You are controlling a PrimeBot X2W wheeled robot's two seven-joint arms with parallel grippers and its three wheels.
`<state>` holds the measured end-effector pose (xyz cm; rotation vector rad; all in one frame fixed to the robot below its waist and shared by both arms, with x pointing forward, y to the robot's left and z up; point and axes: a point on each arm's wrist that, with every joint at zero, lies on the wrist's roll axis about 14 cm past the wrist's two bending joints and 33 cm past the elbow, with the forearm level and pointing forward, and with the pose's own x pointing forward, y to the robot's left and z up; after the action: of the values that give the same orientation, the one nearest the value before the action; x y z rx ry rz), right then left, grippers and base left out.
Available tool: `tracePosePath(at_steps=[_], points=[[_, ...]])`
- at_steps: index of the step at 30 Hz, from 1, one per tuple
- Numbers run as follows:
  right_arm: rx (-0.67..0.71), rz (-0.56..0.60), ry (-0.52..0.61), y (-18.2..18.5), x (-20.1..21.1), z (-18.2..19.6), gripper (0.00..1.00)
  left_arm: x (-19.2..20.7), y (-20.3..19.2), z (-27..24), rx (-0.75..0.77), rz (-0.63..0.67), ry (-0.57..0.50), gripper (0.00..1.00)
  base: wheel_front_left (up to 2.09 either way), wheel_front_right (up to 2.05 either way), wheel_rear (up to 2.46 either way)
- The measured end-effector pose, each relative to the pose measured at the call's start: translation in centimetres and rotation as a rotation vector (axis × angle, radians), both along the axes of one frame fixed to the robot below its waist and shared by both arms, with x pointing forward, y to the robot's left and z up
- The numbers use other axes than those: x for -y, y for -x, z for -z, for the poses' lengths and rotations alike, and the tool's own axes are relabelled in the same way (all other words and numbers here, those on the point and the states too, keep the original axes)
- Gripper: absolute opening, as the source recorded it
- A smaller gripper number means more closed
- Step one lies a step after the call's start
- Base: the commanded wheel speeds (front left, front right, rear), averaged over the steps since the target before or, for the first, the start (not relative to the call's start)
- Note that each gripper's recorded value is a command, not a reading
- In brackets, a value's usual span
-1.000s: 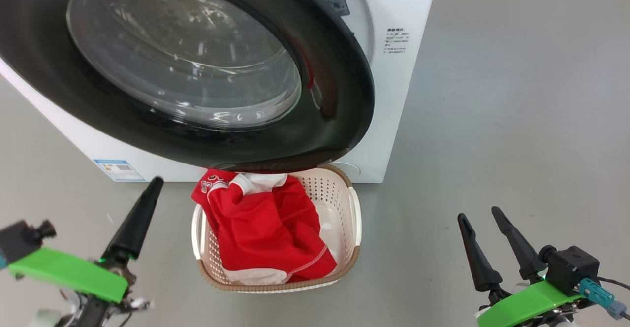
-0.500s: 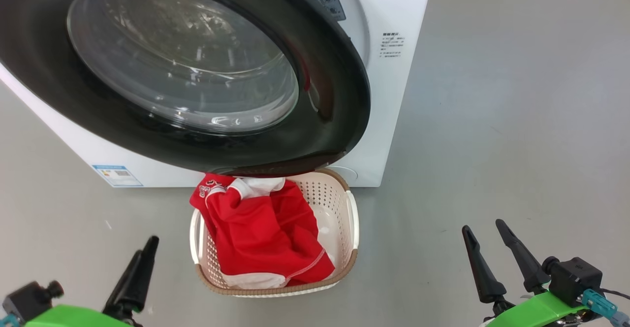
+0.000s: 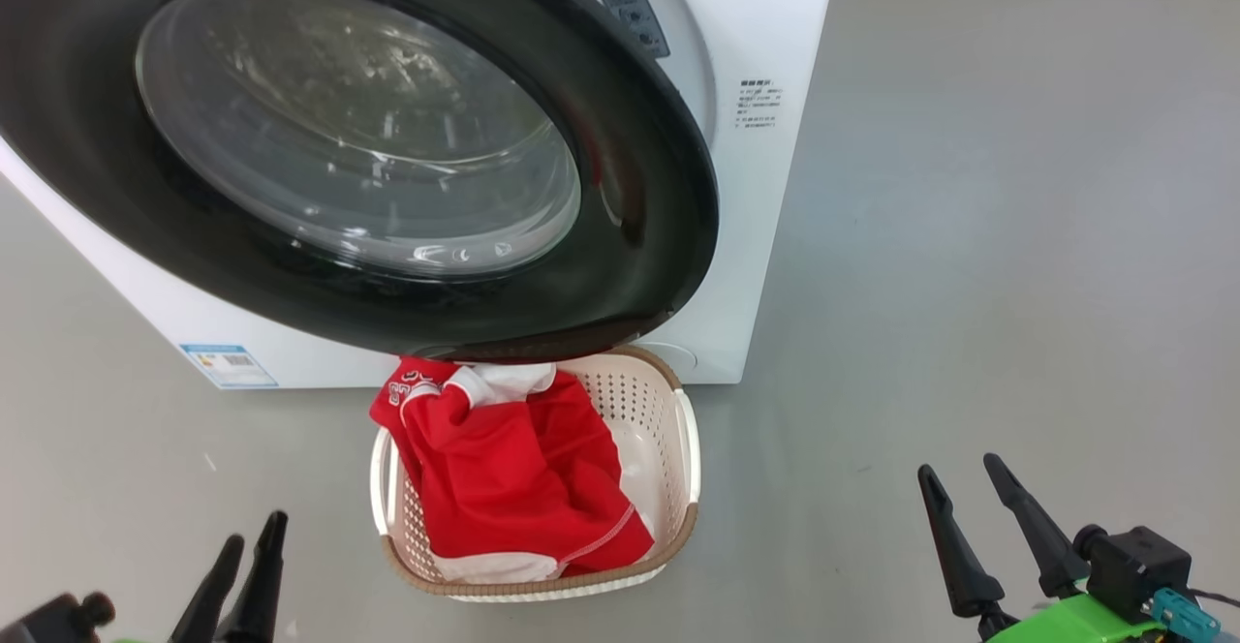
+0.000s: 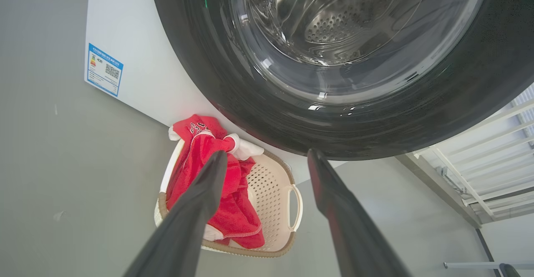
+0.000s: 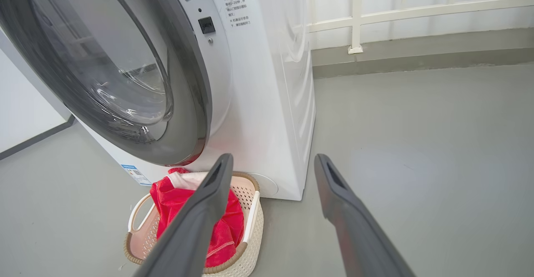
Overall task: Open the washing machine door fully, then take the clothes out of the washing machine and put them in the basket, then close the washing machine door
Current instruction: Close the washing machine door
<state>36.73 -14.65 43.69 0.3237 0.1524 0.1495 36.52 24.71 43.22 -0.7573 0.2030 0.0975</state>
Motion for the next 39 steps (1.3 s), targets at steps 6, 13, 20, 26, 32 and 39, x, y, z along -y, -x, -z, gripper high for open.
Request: tracePosePath(at_steps=[6,13,20,26,32,39], points=[[0.006,0.014,0.004,0.6,0.6,-0.3,1.0,-0.5,1.2,0.4,0.002,-0.015,-0.104,1.0,0.0,0.0,0.0],[-0.002,0.02,0.006,1.3,0.8,-0.1,1.0,-1.1,2.1,0.1,0.02,-0.02,-0.263,1.0,0.0,0.0,0.0],[0.006,0.022,0.005,1.3,0.8,-0.3,1.0,-1.2,2.4,-0.9,0.052,-0.034,-0.381,1.0,0.0,0.0,0.0],[0.001,0.022,0.005,1.4,0.9,-0.2,1.0,-1.0,2.3,-1.8,0.078,-0.024,-0.5,1.0,0.0,0.0,0.0],[-0.002,0.022,0.005,1.4,0.9,-0.1,1.0,-0.3,2.6,-1.8,0.075,0.003,-0.587,1.0,0.0,0.0,0.0],[-0.002,0.022,0.002,1.4,0.7,-0.1,1.0,0.4,3.2,-0.7,0.044,0.016,-0.587,1.0,0.0,0.0,0.0]])
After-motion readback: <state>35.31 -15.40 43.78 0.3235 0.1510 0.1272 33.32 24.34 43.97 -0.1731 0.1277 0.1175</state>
